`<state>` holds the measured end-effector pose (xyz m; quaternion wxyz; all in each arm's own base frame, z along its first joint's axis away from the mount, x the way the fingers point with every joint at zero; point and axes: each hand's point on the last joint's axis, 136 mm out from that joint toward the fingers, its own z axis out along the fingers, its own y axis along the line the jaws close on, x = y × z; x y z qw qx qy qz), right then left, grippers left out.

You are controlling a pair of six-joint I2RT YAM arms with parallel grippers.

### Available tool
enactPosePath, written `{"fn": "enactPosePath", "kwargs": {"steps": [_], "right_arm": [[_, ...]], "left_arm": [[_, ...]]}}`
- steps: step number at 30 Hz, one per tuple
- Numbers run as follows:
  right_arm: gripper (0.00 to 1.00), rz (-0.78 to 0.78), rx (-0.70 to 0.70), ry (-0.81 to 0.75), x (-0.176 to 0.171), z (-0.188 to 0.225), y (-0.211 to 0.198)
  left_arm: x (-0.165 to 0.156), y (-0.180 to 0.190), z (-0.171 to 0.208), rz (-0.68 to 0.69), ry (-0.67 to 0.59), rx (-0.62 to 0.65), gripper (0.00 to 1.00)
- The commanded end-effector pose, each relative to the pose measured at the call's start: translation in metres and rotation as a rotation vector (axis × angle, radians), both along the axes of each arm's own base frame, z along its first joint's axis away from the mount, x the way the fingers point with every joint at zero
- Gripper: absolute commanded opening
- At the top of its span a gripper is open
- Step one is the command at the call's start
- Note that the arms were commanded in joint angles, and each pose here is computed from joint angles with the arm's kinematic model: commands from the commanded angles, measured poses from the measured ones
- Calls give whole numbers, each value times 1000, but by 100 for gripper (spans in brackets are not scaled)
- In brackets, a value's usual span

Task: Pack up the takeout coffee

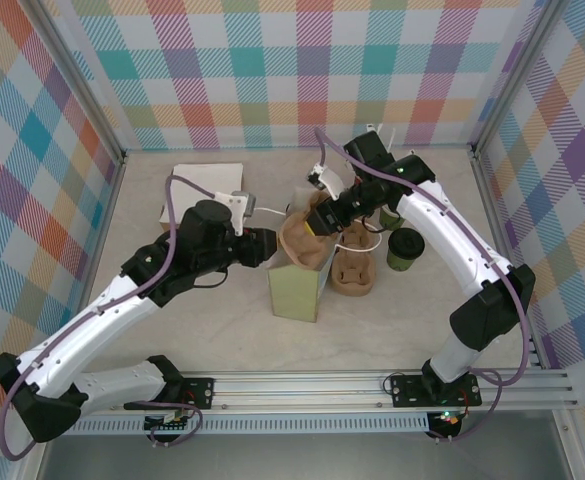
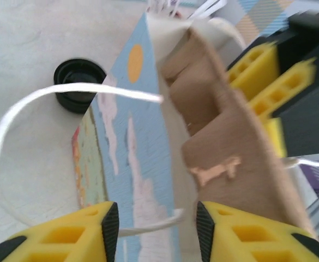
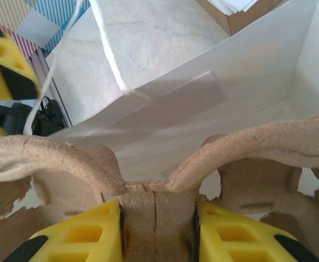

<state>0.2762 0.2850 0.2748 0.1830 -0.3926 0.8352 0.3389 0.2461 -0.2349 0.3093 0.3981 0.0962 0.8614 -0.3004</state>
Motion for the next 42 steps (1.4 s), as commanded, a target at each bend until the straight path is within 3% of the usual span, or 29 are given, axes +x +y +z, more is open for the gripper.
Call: {"fn": "enactPosePath", "kwargs": {"steps": [1,4,9,19,42], "right_arm": [[32,10,4,-16,-5,4,-1],[32,5,7,-16,-5,5,-1],[32,0,25,-15,-5,10,1],[32,-5,23,-13,-7,9,0],[32,-27,12,-25,-6,11,-4]], "left_arm": [[-11,-5,54,-26,-85,-153,48],[-15,5,66,0,-94,-168,51],[-25,24,51,47,-35,-114,49],[-27,1,12,19,105,-193,45],[-29,-3,-40,-9,223,-43,34]]}}
